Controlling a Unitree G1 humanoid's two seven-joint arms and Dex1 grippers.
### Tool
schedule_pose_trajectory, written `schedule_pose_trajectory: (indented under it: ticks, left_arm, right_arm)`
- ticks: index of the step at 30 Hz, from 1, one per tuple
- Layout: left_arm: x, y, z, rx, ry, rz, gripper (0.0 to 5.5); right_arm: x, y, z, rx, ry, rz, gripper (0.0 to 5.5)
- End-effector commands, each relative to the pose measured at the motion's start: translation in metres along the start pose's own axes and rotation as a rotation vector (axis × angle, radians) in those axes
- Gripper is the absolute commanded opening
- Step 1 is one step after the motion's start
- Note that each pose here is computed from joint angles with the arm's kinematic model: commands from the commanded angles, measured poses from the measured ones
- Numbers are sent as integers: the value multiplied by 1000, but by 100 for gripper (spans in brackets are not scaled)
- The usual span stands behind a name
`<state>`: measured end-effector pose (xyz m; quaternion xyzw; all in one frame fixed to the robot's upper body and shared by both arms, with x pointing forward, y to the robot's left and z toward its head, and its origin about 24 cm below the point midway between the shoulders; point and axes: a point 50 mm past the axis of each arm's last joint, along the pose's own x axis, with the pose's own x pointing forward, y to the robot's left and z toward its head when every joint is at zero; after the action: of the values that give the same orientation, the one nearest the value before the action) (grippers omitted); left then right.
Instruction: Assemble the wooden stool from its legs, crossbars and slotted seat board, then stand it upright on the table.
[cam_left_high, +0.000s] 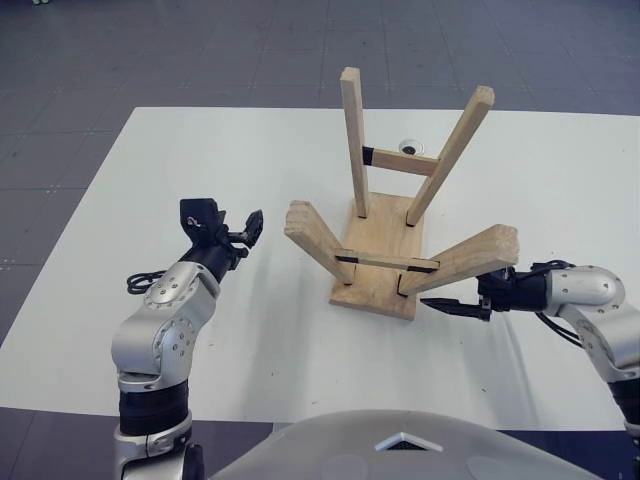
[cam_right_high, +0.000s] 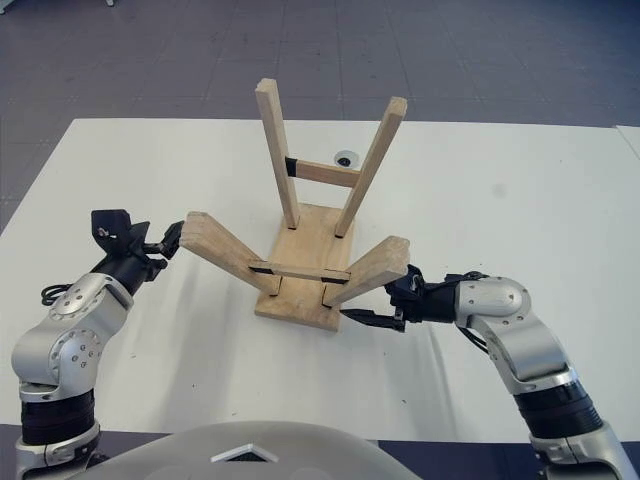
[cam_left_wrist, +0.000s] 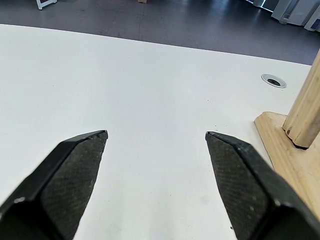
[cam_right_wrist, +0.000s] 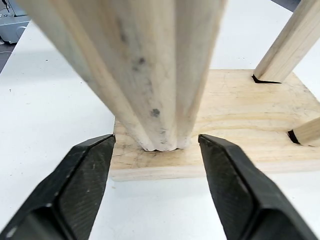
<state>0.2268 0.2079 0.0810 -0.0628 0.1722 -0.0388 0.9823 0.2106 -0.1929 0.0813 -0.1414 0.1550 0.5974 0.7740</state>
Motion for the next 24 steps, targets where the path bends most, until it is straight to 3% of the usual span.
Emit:
schedule_pose_trajectory:
  ticks: [1, 7, 10, 14, 16, 20, 24]
  left_arm:
    - [-2, -7, -8, -3, 25, -21, 367]
    - [-10, -18, -15, 0, 39, -37, 367]
    - [-16, -26, -17, 22, 40, -43, 367]
    - [-24, -32, -19, 21, 40, -25, 367]
    - [-26, -34, -22, 8, 47, -15, 367]
    - [-31, -42, -22, -4, 33, -42, 367]
    - [-36, -57, -19, 38, -17, -124, 367]
  right_arm:
    - [-8, -14, 10, -39, 2, -53, 380]
    - [-27, -27, 2, -47, 57, -287, 494]
    - [-38, -15, -16, -21, 130, -422, 546]
    - [-49, 13, -36, 23, 245, -534, 548]
    - [-52, 21, -35, 118, 199, -682, 548]
    - [-19, 48, -30, 424, -24, -972, 548]
    - [22, 69, -9, 458, -165, -1110, 548]
